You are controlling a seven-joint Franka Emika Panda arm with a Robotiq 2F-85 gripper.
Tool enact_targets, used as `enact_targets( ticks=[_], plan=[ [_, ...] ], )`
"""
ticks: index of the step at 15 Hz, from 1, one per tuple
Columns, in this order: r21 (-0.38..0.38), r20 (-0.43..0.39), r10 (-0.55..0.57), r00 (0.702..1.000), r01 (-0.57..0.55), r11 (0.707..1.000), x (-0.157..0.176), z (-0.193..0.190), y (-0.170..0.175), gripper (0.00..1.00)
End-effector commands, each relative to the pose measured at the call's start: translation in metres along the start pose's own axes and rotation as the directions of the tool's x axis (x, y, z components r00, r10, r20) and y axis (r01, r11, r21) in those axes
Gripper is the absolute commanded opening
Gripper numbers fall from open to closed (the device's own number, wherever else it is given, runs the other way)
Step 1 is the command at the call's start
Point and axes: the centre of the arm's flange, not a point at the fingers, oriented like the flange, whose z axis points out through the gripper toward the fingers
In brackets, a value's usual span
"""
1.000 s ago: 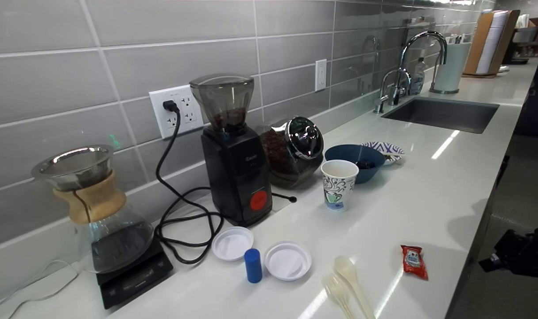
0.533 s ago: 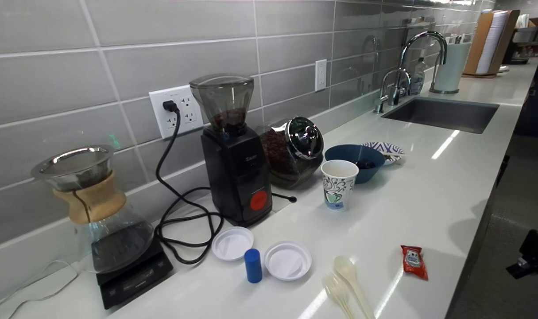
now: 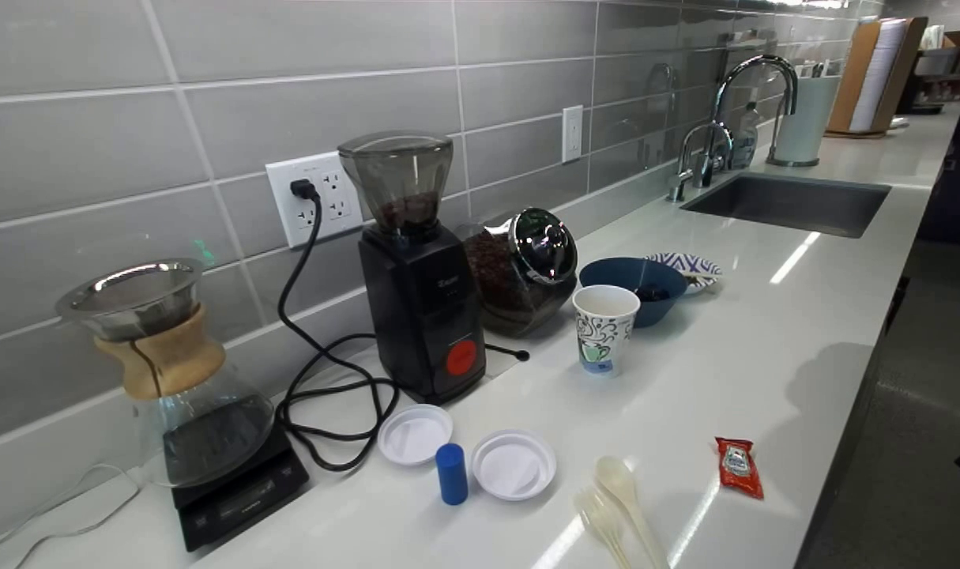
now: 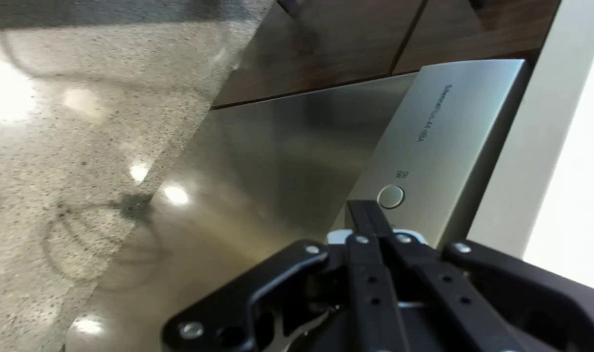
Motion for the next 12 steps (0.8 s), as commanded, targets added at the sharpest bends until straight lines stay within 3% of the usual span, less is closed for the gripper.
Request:
enact_targets(
  ticks=[1, 2, 3, 5, 8, 12],
  plan=[
    [-0.195, -0.029, -0.043, 0.999, 0.037, 0.980, -0.031, -0.039, -0.050, 0.00],
    [-0.245, -0.043, -0.062, 0.997, 0.050, 0.968, -0.033, -0.049, -0.060, 0.00],
    [-0.292, -0.066, -0.084, 0.994, 0.061, 0.954, -0.034, -0.062, -0.072, 0.26],
    [-0.388, -0.096, -0.120, 0.988, 0.074, 0.919, -0.039, -0.085, -0.095, 0.32],
    [-0.532, -0.113, -0.150, 0.982, 0.067, 0.844, -0.051, -0.137, -0.135, 0.54],
    [-0.617, -0.189, -0.167, 0.968, 0.016, 0.786, -0.080, -0.209, -0.185, 0.82]
  ],
)
